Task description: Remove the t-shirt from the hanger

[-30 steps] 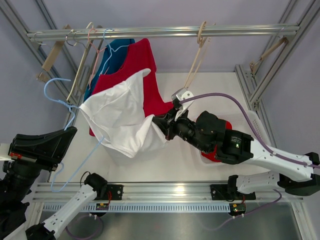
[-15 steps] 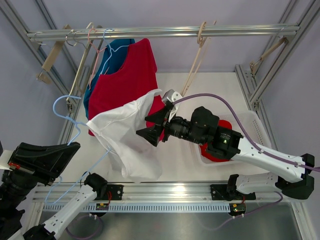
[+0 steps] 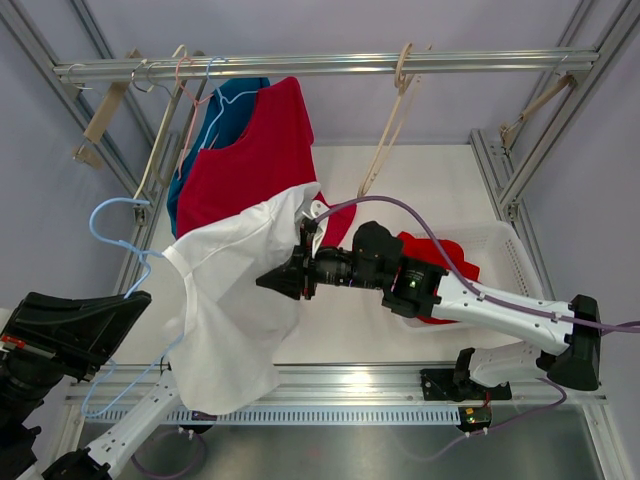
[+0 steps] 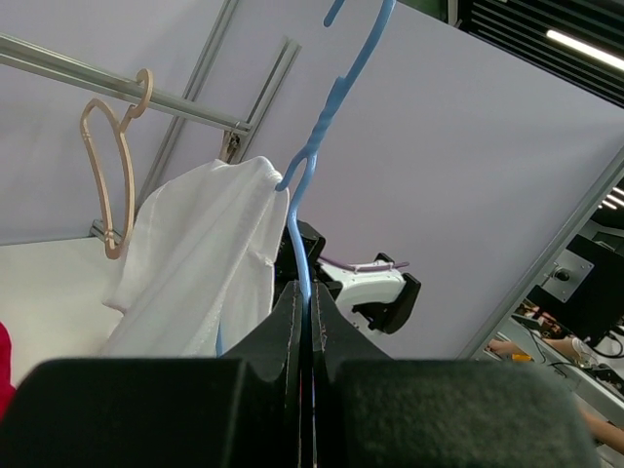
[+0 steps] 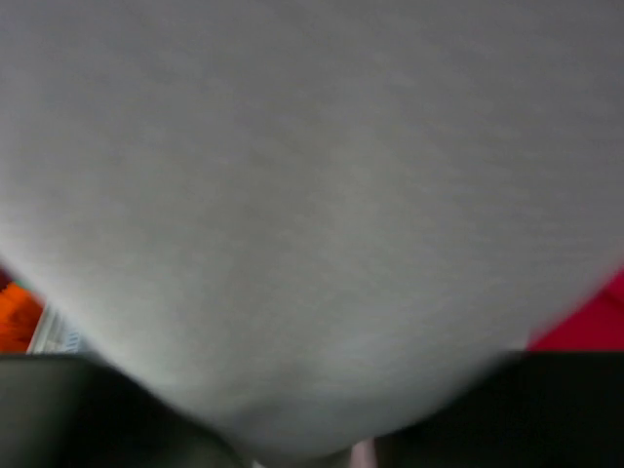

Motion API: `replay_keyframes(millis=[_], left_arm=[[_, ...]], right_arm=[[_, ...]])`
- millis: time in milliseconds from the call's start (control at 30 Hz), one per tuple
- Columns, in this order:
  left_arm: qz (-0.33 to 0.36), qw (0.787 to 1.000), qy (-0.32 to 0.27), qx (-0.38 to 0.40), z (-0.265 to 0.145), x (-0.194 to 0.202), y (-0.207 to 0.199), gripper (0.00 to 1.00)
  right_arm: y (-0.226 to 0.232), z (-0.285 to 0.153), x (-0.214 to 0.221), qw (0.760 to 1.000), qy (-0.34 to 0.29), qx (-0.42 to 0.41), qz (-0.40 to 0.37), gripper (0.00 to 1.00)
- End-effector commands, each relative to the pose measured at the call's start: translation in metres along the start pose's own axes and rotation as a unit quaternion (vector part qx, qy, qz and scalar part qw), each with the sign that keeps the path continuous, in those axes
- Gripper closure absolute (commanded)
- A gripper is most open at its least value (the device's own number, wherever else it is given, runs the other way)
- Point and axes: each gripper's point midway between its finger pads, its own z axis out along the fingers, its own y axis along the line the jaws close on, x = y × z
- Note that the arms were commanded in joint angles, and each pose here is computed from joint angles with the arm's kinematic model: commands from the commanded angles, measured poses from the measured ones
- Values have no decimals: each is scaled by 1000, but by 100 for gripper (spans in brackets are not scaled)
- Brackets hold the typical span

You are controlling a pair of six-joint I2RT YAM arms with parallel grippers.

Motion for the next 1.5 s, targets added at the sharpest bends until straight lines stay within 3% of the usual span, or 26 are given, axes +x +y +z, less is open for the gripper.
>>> replay_keyframes(millis=[0,67,100,333,467,567,733,767,800,933,967,1233,1467], left_arm=[[19,999,-25,16,7,-16,-9,100],[33,999,-35,2,4,-18,-3,100],[36,999,-33,-8,3,-17,1,100],[74,994,-21,-74,3,-14,30,100],[85,993,-15,-84,6,-13,35,100],[91,992,-4,-83,9,-10,36,100],[95,992,12,-82,13,-5,39,100],[96,992,12,-87,13,-4,41,100],[98,991,12,-87,12,-4,42,100],[100,991,16,-92,13,-1,46,100],[100,991,16,-92,13,0,47,100],[94,991,26,-93,15,6,50,100],[88,991,35,-95,19,11,55,100]], right_arm=[[26,-10,-38,997,-57,-50,1,81],[29,-24,-57,996,-83,-32,-3,99],[27,-31,-60,997,-82,-16,-3,100],[21,-123,-150,980,-155,125,-20,100],[32,-149,-191,974,-175,143,-33,100],[32,-154,-201,973,-156,159,-52,100],[36,-192,-264,954,-182,222,-83,100],[47,-214,-289,947,-216,222,-85,100],[42,-219,-288,945,-203,239,-96,100],[10,-249,-305,899,-217,356,-131,100],[-1,-246,-297,891,-195,379,-157,100],[-27,-295,-298,820,-222,484,-210,100],[-51,-318,-278,772,-193,558,-235,100]])
